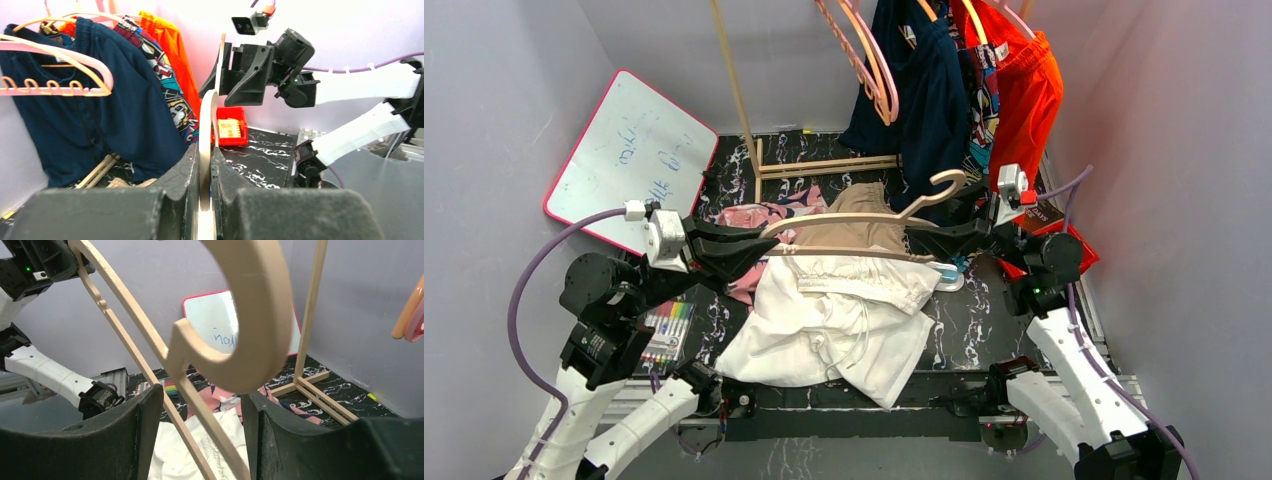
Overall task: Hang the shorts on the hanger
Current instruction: Hang the shorts on the hanger.
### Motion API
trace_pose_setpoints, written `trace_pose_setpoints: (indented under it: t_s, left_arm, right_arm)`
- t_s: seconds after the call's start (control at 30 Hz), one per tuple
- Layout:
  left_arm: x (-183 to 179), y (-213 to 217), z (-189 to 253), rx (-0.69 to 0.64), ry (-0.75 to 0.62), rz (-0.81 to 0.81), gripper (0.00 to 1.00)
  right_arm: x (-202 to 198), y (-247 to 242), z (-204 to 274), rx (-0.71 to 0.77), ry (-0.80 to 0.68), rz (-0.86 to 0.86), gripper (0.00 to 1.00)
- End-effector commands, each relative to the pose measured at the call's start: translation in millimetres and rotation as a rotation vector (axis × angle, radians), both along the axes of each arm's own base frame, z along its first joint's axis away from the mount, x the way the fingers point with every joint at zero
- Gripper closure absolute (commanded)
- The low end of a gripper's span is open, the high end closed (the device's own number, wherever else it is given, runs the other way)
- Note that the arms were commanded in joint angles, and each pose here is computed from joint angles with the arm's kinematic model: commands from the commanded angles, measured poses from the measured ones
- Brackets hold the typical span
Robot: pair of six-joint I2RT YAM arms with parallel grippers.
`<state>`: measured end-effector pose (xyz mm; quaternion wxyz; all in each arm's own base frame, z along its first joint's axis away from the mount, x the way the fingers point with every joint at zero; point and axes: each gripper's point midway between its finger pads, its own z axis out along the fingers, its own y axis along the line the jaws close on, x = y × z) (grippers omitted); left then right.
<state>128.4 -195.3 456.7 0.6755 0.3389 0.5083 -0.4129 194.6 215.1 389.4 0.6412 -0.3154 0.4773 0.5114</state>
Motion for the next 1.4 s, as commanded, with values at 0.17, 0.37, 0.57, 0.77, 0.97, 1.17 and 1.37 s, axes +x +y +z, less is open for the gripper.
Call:
trace_pose_setpoints:
  t_s: [0.17,0.37,0.57,0.77,0.97,1.17,1.37]
  left_arm:
    - [-27,-8,24,-0.088,-0.022,-0.152,1.0]
    - [-25,-14,23,-0.098,-0.005,-0.182,1.0]
    - [-11,-19,14,-0.077,0.006,-0.155,1.0]
    - [-1,-25,11,-0.078,0.006,-0.154,1.0]
    - [1,-26,12,-0.08,0.004,-0.151,1.0]
    - [18,-21,6,-0.083,0.038,-0.057,0.89]
    - [31,-11,-20,-0.05,0.083,0.045,0.64]
  right_arm:
    - [-35,1,14,0.016,-0.055,0.115,0.37]
    - [-56,-1,23,0.042,-0.067,0.176,0.41]
    - [-74,-3,32,0.064,-0.076,0.237,0.43]
    - [-73,-2,28,0.038,-0.042,0.245,0.56]
    - [-71,-1,24,0.014,-0.042,0.242,0.72]
    - [-66,-1,23,-0.002,-0.032,0.212,1.0]
    - [-53,-3,24,-0.019,-0.001,0.126,1.0]
